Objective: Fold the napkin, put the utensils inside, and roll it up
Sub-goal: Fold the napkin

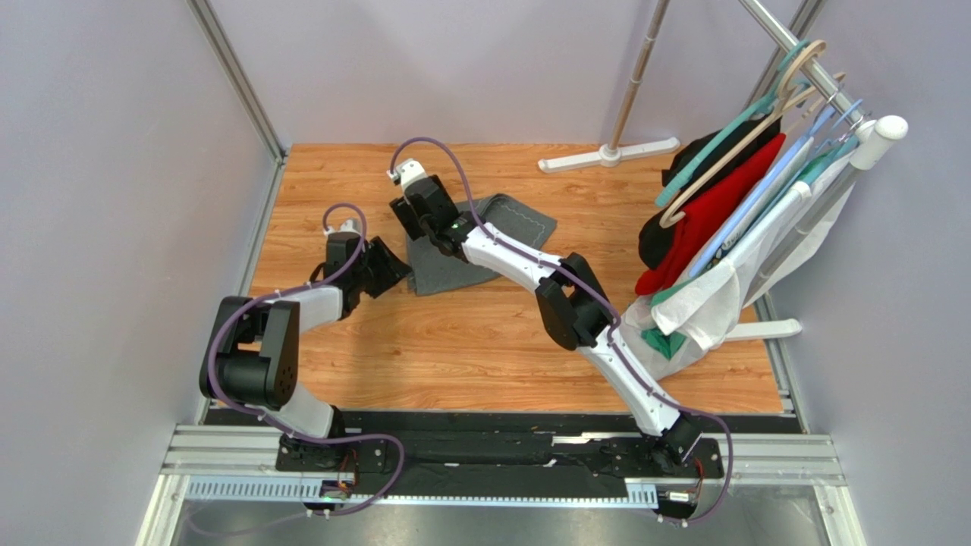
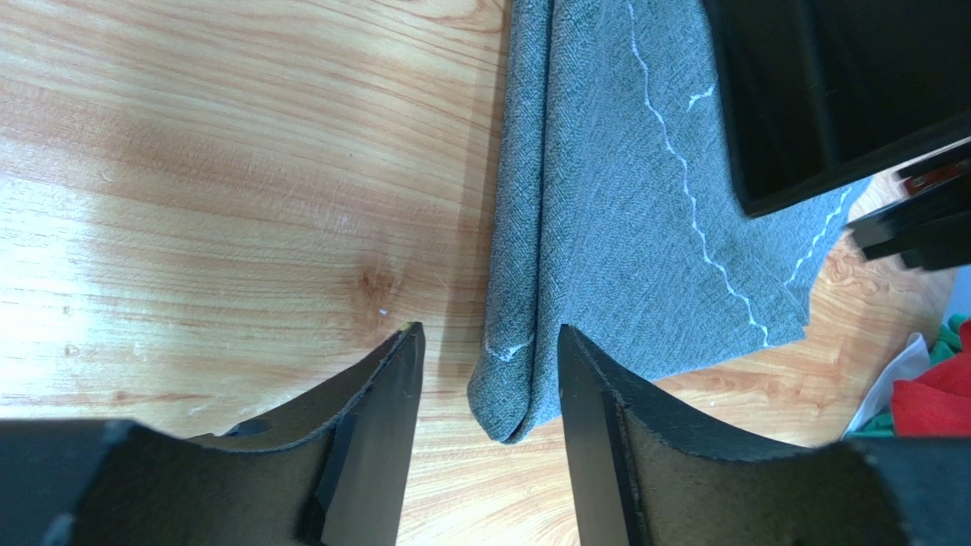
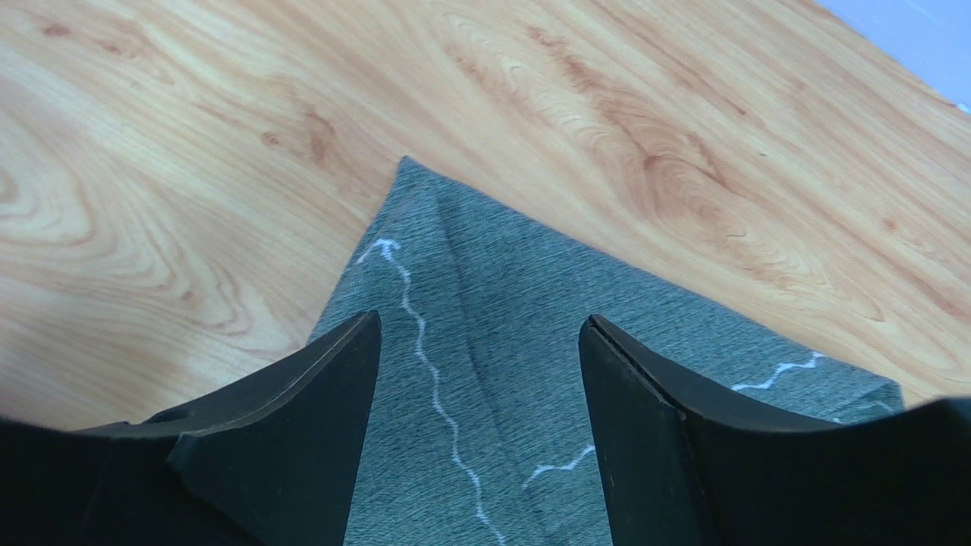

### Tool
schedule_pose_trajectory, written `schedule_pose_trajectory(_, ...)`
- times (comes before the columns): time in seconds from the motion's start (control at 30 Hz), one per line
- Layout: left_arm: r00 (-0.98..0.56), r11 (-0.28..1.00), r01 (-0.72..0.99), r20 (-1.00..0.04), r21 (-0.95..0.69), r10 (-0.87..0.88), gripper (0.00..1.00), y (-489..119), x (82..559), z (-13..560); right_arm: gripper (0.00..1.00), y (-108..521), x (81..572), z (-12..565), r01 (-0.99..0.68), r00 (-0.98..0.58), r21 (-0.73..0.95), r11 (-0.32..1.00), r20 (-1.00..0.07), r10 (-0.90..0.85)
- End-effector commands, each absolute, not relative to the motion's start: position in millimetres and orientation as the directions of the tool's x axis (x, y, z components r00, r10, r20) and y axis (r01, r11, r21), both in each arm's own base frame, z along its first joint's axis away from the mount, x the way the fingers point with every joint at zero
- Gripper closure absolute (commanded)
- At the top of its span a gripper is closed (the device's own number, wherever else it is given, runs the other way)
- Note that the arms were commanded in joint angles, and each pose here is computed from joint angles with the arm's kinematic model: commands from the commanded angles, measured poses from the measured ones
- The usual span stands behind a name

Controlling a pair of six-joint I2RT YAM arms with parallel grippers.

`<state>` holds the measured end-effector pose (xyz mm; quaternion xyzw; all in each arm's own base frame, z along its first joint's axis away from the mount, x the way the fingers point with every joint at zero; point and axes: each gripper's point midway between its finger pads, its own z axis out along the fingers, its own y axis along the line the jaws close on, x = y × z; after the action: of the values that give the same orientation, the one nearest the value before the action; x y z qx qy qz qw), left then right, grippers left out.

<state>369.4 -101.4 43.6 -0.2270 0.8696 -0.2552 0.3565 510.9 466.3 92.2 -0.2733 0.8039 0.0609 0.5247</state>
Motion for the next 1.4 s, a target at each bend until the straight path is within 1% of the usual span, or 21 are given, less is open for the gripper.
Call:
schedule_pose_trajectory(0.0,-0.617,0.741,-0.153,-0.522,-0.654,-0.589,0.43,-109.4,385.3,63.2,0.31,454.9,509.9,219.9,-0.452,-0.188,-0.097,0.887,-0.961,-0.201)
schedule_pose_trajectory(0.03,-0.636,0.733,-0.144,-0.506,-0.664,-0.583,0.42,-113.9,385.5,59.8,0.30,448.7,503.4,207.5,-0.455,-0.217,-0.103,0.885,-0.951,-0.222)
schedule_pose_trajectory(0.07,-0.640,0.727,-0.144,-0.497,-0.672,-0.586,0.41,-115.9,387.3,59.4,0.30,441.0,493.5,235.3,-0.454,-0.202,-0.082,0.887,-0.960,-0.192)
schedule_pose_trajectory(0.1,-0.635,0.721,-0.133,-0.500,-0.680,-0.589,0.40,-117.8,392.5,62.7,0.30,436.2,487.9,236.0,-0.456,-0.212,-0.075,0.887,-0.959,-0.190)
schedule_pose_trajectory(0.17,-0.653,0.709,-0.131,-0.478,-0.693,-0.588,0.39,-122.5,395.3,57.9,0.31,421.6,471.8,216.1,-0.455,-0.273,-0.059,0.889,-0.941,-0.202)
schedule_pose_trajectory(0.2,-0.653,0.704,-0.125,-0.476,-0.699,-0.588,0.39,-124.3,400.1,59.7,0.31,413.4,462.6,236.8,-0.451,-0.263,-0.040,0.892,-0.949,-0.175)
schedule_pose_trajectory(0.3,-0.684,0.681,-0.125,-0.435,-0.722,-0.586,0.43,-132.6,403.9,52.3,0.33,392.3,436.9,204.3,-0.439,-0.359,-0.015,0.898,-0.914,-0.190)
schedule_pose_trajectory(0.37,-0.704,0.665,-0.130,-0.404,-0.736,-0.585,0.49,-137.9,402.4,45.7,0.34,379.7,423.1,216.4,-0.423,-0.370,0.020,0.906,-0.917,-0.152)
schedule_pose_trajectory(0.4,-0.704,0.662,-0.129,-0.402,-0.739,-0.586,0.52,-138.3,401.4,44.7,0.34,371.5,413.8,198.2,-0.421,-0.400,0.012,0.907,-0.900,-0.174)
schedule_pose_trajectory(0.43,-0.702,0.660,-0.127,-0.403,-0.740,-0.587,0.54,-138.3,401.1,45.3,0.34,366.1,408.0,208.6,-0.417,-0.394,0.023,0.909,-0.906,-0.158)
schedule_pose_trajectory(0.5,-0.704,0.667,-0.128,-0.406,-0.734,-0.583,0.55,-138.0,396.3,43.5,0.34,357.7,396.6,195.8,-0.406,-0.421,0.019,0.914,-0.891,-0.168)
schedule_pose_trajectory(0.53,-0.696,0.673,-0.124,-0.420,-0.729,-0.583,0.59,-137.5,395.9,46.7,0.35,352.9,391.7,192.0,-0.398,-0.434,0.014,0.917,-0.884,-0.175)
schedule_pose_trajectory(0.7,-0.716,0.698,-0.123,-0.424,-0.705,-0.555,0.66,-147.2,377.1,39.3,0.35,336.8,374.6,191.8,-0.365,-0.455,0.020,0.931,-0.876,-0.159)
schedule_pose_trajectory(0.9,-0.731,0.694,-0.108,-0.416,-0.712,-0.541,0.66,-171.6,339.0,34.6,0.36,321.1,354.8,181.2,-0.361,-0.493,0.028,0.932,-0.854,-0.165)
schedule_pose_trajectory(1.1,-0.765,0.686,-0.030,-0.425,-0.727,-0.484,0.58,-214.1,313.6,42.5,0.36,305.7,335.9,166.5,-0.348,-0.530,0.036,0.937,-0.832,-0.165)
schedule_pose_trajectory(1.13,-0.769,0.682,-0.020,-0.424,-0.731,-0.477,0.52,-216.5,311.0,44.6,0.36,302.8,331.9,168.3,-0.348,-0.530,0.036,0.937,-0.831,-0.166)
schedule_pose_trajectory(1.2,-0.777,0.692,-0.035,-0.415,-0.721,-0.472,0.44,-212.9,302.3,39.2,0.36,296.6,323.1,159.0,-0.346,-0.547,0.019,0.938,-0.817,-0.185)
schedule_pose_trajectory(1.23,-0.770,0.703,-0.026,-0.434,-0.711,-0.468,0.36,-209.4,300.8,43.5,0.36,295.1,319.0,161.0,-0.346,-0.544,0.018,0.938,-0.819,-0.185)
schedule_pose_trajectory(1.27,-0.781,0.728,-0.052,-0.426,-0.684,-0.456,0.34,-202.9,293.1,36.8,0.36,293.3,315.7,159.5,-0.342,-0.550,0.022,0.939,-0.815,-0.181)
schedule_pose_trajectory(1.33,-0.756,0.757,-0.041,-0.475,-0.653,-0.451,0.29,-191.7,290.0,45.0,0.37,290.2,304.6,153.8,-0.350,-0.564,0.028,0.936,-0.804,-0.187)
schedule_pose_trajectory(1.37,-0.762,0.773,-0.057,-0.472,-0.632,-0.443,0.27,-185.6,282.4,42.5,0.37,290.8,300.2,152.8,-0.351,-0.571,0.043,0.935,-0.801,-0.177)
